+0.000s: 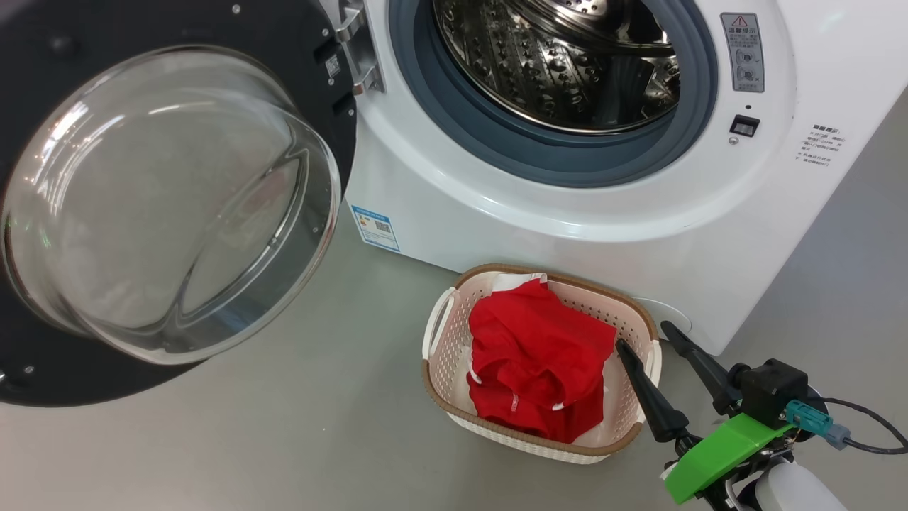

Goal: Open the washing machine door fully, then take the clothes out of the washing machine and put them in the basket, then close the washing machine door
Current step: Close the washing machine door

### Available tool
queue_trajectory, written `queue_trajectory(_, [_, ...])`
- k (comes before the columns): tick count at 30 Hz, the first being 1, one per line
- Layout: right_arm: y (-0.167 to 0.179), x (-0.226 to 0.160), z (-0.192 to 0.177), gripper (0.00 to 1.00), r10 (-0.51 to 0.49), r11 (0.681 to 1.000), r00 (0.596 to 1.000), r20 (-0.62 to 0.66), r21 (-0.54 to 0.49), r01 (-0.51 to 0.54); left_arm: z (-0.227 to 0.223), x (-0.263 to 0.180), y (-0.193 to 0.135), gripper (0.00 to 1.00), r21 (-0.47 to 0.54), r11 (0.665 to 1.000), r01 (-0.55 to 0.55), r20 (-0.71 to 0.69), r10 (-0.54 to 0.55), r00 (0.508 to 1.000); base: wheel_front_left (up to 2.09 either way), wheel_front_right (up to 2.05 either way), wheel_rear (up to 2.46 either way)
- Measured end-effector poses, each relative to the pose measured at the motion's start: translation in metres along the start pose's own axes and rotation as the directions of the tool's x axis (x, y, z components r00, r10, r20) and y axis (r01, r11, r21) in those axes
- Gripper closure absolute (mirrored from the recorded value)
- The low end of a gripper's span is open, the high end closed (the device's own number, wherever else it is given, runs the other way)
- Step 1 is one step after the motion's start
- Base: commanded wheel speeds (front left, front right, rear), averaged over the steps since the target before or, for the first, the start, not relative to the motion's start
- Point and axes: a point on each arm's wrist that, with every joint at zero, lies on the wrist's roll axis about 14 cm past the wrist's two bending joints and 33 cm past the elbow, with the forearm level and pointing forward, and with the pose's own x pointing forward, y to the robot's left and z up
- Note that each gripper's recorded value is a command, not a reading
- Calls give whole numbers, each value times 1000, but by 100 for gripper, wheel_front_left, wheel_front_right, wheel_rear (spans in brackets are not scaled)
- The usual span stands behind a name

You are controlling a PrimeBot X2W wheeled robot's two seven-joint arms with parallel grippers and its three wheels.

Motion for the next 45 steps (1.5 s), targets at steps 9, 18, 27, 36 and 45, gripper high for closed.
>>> queue_trajectory(9, [-4, 1, -5, 0, -3, 1000, 1000, -9, 6, 3, -6, 2, 5, 100, 15, 1000, -20, -18, 21, 1000, 0, 0, 0])
queue_trajectory(18, [-6, 4, 0, 0, -5, 1000, 1000, 5, 0, 5, -13, 2, 1, 100, 11, 1000, 4, -83, -3, 997, 0, 0, 0])
queue_trajectory(27, [-7, 3, 4, 0, -11, 1000, 1000, 12, -8, 11, -23, -4, -1, 100, 54, 997, 48, -178, -38, 983, 0, 0, 0])
queue_trajectory(36, [-7, 2, 12, 0, -16, 1000, 999, 30, -17, 16, -45, -16, -1, 100, 89, 991, 101, -313, -68, 947, 0, 0, 0])
queue_trajectory(45, [-4, 2, 18, 0, -15, 1000, 999, 43, -24, 16, -73, -32, -10, 100, 171, 968, 183, -438, -91, 894, 0, 0, 0])
